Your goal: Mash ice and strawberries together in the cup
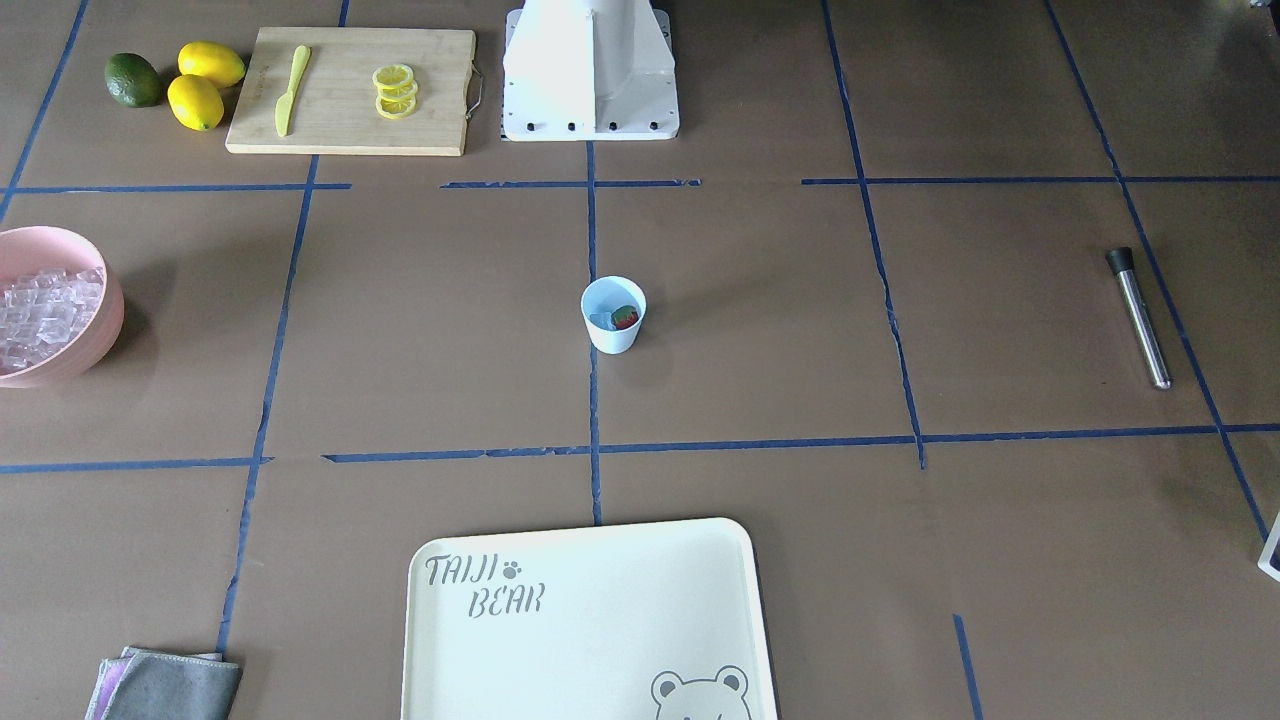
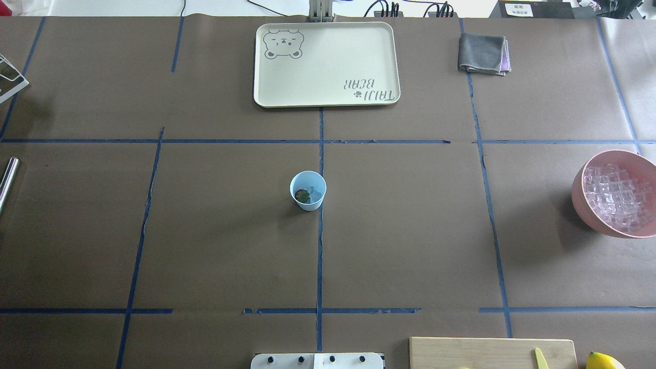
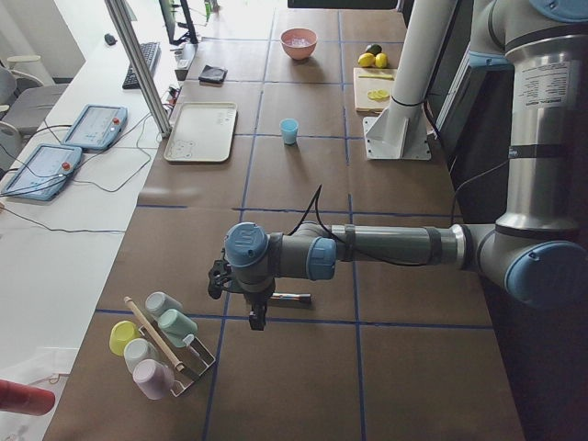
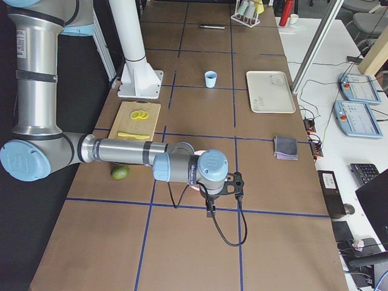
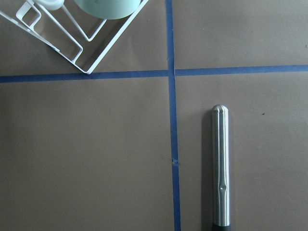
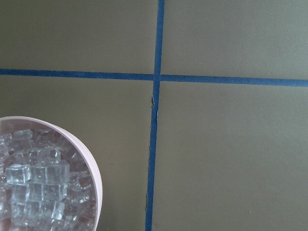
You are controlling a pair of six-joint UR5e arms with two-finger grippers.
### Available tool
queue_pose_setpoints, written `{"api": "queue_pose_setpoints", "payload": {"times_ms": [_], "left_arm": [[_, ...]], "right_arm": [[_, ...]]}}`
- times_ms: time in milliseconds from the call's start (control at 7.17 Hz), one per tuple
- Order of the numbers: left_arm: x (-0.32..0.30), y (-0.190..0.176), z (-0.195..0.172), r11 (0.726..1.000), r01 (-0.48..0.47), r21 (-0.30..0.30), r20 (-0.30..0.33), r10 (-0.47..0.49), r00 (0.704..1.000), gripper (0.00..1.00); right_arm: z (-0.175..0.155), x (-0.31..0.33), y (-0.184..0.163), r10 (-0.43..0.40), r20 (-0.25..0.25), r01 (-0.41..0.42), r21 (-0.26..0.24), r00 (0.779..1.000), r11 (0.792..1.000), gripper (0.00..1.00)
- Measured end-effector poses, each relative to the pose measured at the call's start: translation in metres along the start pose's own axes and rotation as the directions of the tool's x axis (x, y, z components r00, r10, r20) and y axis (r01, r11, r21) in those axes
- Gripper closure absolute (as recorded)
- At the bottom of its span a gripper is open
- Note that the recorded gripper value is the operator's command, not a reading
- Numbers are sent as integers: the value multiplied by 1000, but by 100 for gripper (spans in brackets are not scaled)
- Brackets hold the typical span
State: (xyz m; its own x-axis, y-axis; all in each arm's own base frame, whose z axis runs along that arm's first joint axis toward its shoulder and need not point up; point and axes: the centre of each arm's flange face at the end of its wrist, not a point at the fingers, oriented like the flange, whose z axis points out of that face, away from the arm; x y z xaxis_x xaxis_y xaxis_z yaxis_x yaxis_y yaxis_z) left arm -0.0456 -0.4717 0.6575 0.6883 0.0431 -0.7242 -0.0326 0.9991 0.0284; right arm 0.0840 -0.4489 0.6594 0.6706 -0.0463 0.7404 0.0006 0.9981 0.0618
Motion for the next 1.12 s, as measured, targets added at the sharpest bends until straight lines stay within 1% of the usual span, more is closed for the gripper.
{"api": "queue_pose_setpoints", "payload": {"times_ms": [418,836,1115], "left_arm": [[-2,3,-4,1000,-1,14,-1,1,1000,0],[-15,7,-20,999,28,46,0,-28,1000,0],[-17,7,-22,998,33,50,0,-33,999,0]], "right_arm": [[0,0,0,-3,0,3,2,1000,1000,1],[-1,-1,-1,-4,0,4,4,1000,1000,1],[-2,-2,-1,-5,0,5,6,1000,1000,1]]}}
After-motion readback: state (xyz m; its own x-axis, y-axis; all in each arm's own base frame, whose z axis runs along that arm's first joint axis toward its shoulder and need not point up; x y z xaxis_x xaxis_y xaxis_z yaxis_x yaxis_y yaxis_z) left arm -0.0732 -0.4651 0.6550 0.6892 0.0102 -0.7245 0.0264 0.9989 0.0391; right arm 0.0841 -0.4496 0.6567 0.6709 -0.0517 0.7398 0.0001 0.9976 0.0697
